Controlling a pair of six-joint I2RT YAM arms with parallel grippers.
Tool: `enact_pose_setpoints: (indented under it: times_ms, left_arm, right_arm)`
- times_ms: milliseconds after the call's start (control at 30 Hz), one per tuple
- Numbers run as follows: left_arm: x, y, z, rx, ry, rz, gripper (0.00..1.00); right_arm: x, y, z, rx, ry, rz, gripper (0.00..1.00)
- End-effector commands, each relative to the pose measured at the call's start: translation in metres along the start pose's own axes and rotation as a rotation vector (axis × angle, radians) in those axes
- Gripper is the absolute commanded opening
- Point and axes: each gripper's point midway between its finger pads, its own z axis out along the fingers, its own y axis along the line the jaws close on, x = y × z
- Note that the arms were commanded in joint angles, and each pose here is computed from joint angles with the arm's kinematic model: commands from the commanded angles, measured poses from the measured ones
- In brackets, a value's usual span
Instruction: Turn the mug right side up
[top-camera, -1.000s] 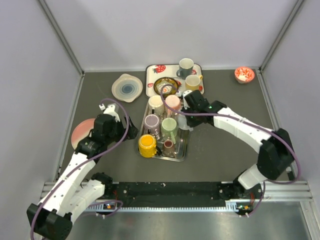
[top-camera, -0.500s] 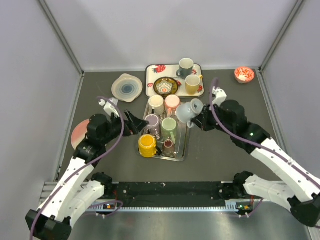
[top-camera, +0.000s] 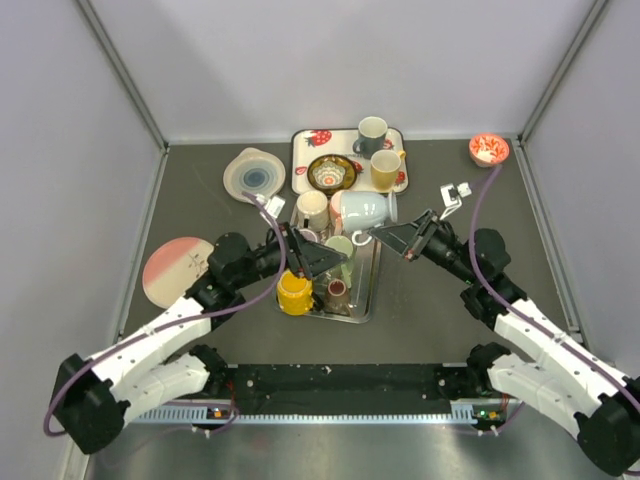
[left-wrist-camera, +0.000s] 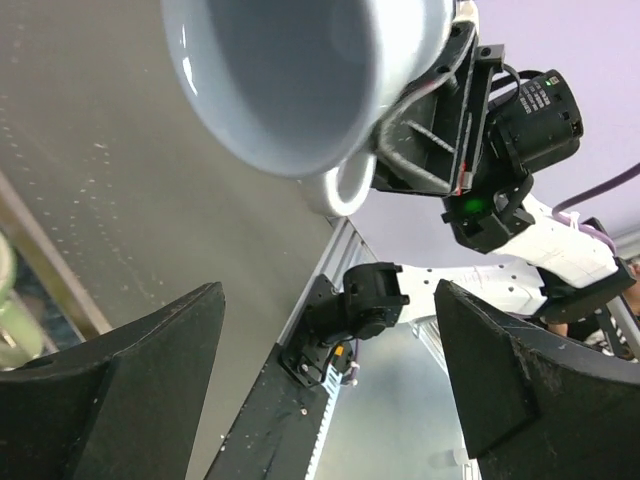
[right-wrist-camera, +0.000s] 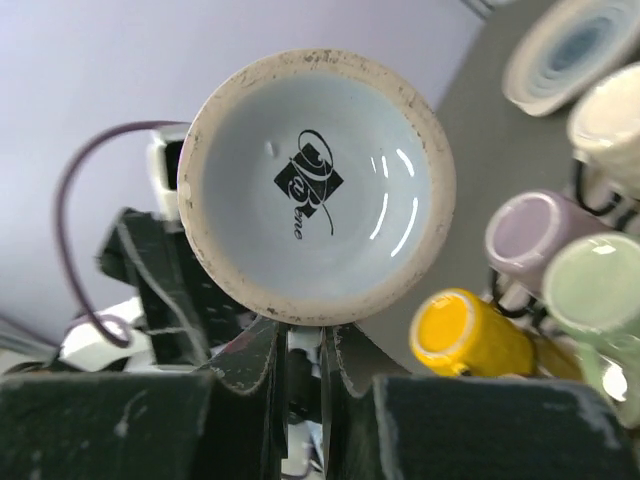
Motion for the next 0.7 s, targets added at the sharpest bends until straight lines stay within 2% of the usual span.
enact_pose_setpoints:
  times_ms: [0,167,367,667]
  left_arm:
    - [-0.015,-0.031,0.017,0.122,-0.077,0.024,0.90]
    - [-0.023,-0.031,0.031,0.139,-0.110,-0.026,0.82]
    - [-0.038,-0.048,0.044,0.182,-0.145,-0.021,0.75]
    - [-0.025,-0.059,0.037,0.251,-0.123,0.006,0.76]
  right_arm:
    - [-0.036,0.087,-0.015,-0.369,-0.134,0.001,0.00]
    - [-0.035,0.087,-0.017,-0.381,-0.138,0.009,0.00]
    - [-0.031,0.080,-0.017,-0.371,-0.134,0.017,0.00]
    - [-0.036,0.077,-0.017,-0.359,-0.167,0.032,0.00]
